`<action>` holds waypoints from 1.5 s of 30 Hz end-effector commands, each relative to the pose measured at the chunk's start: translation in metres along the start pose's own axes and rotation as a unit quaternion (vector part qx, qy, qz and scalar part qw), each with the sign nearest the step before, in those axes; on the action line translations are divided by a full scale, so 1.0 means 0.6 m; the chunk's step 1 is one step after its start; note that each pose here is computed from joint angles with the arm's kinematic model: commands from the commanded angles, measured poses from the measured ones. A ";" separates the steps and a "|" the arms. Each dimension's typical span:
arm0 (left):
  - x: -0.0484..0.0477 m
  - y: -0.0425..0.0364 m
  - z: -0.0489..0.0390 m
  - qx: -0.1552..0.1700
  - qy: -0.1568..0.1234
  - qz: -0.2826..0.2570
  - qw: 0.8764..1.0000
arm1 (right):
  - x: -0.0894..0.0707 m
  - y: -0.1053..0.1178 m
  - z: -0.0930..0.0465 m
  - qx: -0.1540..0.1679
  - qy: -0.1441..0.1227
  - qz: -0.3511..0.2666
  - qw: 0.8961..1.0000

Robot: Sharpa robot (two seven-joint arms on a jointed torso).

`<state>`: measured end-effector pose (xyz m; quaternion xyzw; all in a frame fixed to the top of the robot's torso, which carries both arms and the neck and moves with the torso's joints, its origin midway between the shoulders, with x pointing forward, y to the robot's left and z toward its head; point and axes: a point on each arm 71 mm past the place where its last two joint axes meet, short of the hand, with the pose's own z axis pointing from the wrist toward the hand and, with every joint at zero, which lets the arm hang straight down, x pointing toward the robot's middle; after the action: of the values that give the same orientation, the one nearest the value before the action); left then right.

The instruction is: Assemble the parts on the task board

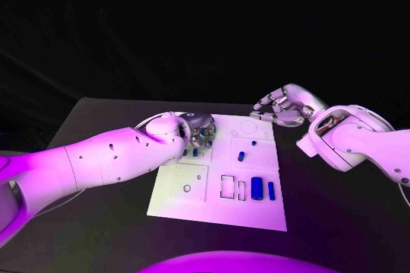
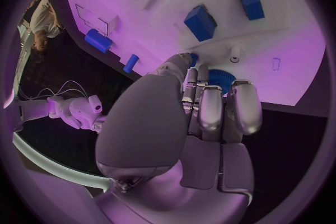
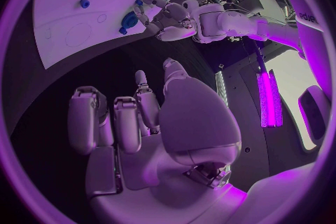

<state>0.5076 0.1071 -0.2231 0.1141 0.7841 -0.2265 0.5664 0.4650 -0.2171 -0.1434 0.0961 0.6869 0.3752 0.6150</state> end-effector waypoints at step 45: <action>-0.023 0.016 -0.021 0.000 -0.029 -0.067 0.997 | 0.001 0.001 0.001 -0.005 0.004 -0.002 1.000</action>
<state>0.5066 0.1233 -0.2125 0.0705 0.7791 -0.2548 0.5685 0.4654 -0.2171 -0.1434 0.0961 0.6868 0.3751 0.6151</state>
